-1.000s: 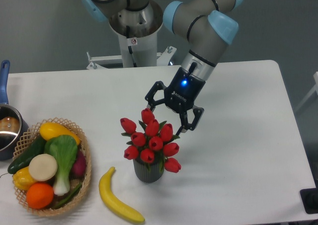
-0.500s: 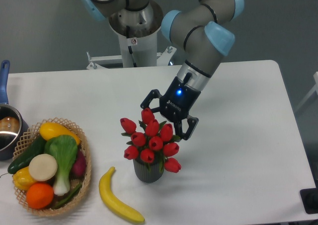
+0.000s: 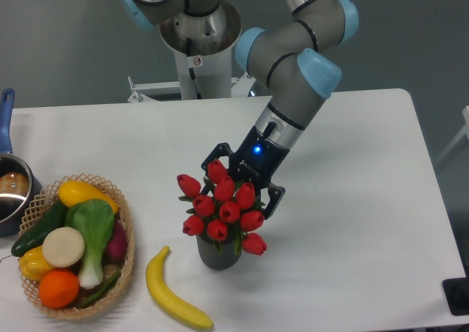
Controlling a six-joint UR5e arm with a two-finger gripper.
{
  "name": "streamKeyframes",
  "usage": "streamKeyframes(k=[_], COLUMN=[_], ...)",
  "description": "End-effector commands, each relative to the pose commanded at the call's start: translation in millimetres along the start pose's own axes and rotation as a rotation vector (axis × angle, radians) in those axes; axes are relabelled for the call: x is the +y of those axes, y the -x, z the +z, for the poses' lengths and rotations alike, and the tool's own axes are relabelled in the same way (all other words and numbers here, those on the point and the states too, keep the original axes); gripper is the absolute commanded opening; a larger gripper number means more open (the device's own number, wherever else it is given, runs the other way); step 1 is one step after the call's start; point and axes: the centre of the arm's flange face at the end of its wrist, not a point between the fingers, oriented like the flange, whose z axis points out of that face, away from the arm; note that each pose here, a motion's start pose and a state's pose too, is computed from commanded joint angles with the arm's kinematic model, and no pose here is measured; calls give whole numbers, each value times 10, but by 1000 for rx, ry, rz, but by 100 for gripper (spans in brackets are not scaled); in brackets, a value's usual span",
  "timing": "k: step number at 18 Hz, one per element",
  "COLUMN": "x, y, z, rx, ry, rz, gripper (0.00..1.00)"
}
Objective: Pick up the flowers from the vase
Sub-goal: 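Lower the gripper around the tulip stems above the vase rim, then close the gripper on the tulip bunch stems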
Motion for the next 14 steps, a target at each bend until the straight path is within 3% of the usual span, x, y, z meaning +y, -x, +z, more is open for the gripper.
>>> streamKeyframes(k=[8,11,14], x=[-57,-78,-73], y=[36,28,33], z=[34,28,22], rx=[4,8,7], ry=[-14,-28,-28], rz=[22,23,22], gripper=[97,64,57])
